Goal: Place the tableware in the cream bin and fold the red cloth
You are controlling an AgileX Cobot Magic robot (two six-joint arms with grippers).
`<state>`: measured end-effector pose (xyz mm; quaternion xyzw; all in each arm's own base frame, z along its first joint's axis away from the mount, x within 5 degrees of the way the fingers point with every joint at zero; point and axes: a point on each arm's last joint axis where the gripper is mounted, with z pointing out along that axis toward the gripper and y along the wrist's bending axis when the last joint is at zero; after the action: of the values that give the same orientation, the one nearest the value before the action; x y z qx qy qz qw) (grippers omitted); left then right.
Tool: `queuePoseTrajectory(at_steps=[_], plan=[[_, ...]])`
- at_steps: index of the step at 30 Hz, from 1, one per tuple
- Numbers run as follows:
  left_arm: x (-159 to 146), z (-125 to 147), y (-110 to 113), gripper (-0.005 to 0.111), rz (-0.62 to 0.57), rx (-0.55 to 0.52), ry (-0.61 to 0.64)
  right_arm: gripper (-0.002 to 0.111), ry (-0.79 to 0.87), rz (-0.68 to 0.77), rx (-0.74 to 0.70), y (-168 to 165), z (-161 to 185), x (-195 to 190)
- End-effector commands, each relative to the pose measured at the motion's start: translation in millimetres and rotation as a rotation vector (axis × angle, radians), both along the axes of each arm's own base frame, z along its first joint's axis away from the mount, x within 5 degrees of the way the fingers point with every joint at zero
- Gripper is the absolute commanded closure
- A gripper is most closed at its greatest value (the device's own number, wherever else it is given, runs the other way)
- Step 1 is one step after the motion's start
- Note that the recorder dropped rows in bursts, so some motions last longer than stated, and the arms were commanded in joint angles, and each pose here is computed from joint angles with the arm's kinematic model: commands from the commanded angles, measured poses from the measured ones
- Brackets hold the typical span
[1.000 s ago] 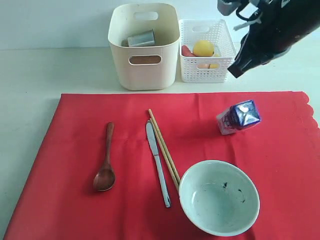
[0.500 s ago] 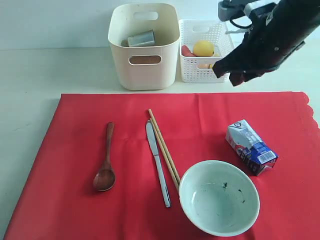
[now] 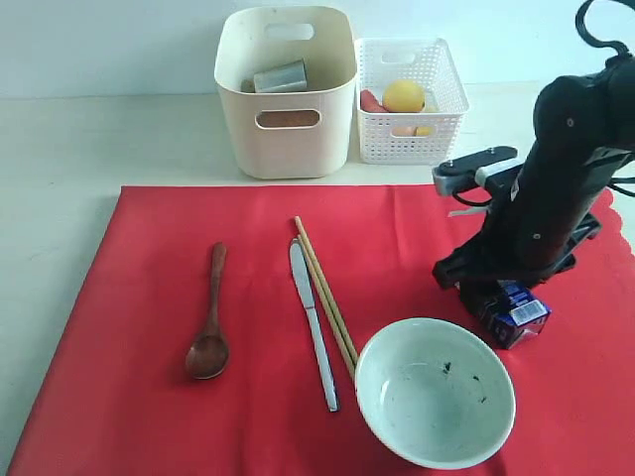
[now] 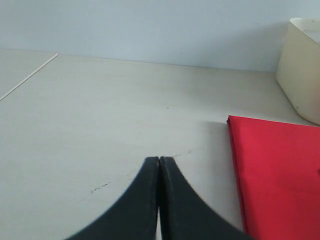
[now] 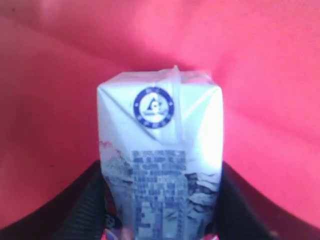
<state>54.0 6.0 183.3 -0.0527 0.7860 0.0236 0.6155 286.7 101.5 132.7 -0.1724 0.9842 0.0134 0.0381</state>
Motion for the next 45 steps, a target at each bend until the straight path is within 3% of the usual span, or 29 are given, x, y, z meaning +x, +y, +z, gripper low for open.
queuePoseTrajectory(at_steps=[1,3,13,19,23,37,42,45], plan=[[-0.3,1.1,0.2,0.105,0.004,-0.003,-0.012,0.097,-0.074,0.0,0.023,0.8,11.9,1.7],[-0.3,1.1,0.2,0.105,0.004,-0.003,-0.012,0.108,-0.13,0.0,0.042,1.0,26.1,2.5],[-0.3,1.1,0.2,0.105,0.004,-0.003,-0.012,0.108,-0.518,0.0,0.176,12.8,128.5,36.5],[-0.3,1.1,0.2,0.105,0.004,-0.003,-0.012,0.108,-0.758,0.029,0.218,22.1,155.2,68.9],[-0.3,1.1,0.2,0.105,0.004,-0.003,-0.012,0.108,-0.828,0.033,0.24,30.5,149.5,92.4],[-0.3,1.1,0.2,0.105,0.004,-0.003,-0.012,0.108,-0.88,0.019,0.221,44.7,76.8,195.7],[-0.3,1.1,0.2,0.105,0.004,-0.003,-0.012,0.108,-0.875,-0.022,0.227,40.3,58.5,212.8],[-0.3,1.1,0.2,0.105,0.004,-0.003,-0.012,0.101,-0.87,-0.083,0.265,41.1,53.8,214.9]])
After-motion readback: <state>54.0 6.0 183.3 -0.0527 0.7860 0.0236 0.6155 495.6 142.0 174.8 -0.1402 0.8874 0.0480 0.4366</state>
